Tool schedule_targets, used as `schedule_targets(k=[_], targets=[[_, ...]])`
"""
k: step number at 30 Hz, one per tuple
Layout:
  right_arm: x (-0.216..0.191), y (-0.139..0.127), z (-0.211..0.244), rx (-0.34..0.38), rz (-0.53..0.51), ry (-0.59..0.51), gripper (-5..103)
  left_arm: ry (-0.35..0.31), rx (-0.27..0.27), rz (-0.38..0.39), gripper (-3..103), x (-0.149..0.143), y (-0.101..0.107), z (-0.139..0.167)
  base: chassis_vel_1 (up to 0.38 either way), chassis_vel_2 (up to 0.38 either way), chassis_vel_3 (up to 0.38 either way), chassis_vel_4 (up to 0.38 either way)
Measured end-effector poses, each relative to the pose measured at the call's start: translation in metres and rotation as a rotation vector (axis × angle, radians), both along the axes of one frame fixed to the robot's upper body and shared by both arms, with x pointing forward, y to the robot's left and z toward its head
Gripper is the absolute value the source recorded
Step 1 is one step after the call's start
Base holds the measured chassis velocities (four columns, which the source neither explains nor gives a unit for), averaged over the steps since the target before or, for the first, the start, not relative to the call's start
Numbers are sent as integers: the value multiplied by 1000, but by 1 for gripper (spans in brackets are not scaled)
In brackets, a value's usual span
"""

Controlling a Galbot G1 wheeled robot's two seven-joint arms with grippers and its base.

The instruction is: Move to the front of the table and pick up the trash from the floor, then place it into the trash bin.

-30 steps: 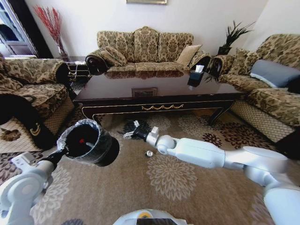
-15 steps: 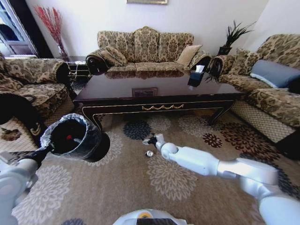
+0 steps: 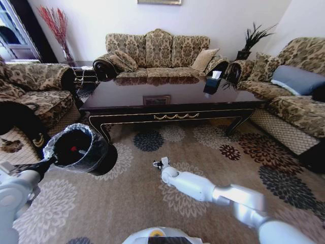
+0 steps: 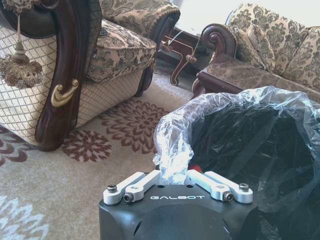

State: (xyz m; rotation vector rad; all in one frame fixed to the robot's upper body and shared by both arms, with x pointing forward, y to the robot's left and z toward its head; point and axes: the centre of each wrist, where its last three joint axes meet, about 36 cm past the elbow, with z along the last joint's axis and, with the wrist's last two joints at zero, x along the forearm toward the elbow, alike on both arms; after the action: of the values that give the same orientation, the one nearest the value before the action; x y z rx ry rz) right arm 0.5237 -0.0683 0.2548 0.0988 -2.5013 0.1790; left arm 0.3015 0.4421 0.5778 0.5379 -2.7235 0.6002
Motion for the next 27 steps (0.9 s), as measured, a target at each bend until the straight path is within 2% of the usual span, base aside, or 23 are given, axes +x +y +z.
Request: schedule_targets(k=[3, 8, 21, 27], targets=[[4, -1, -16, -18, -75, 24, 100, 4, 1, -4, 3, 0, -4, -2, 0, 0, 0, 0], [11, -11, -29, -45, -126, 40, 100, 6, 2, -9, 3, -1, -8, -4, 0, 0, 0, 0], [2, -17, -36, -50, -82, 26, 100, 11, 2, -12, 3, -6, -13, -5, 0, 0, 0, 0], [-2, -23, -44, -31, -59, -60, 100, 9, 11, -15, 3, -6, -14, -3, 0, 0, 0, 0]])
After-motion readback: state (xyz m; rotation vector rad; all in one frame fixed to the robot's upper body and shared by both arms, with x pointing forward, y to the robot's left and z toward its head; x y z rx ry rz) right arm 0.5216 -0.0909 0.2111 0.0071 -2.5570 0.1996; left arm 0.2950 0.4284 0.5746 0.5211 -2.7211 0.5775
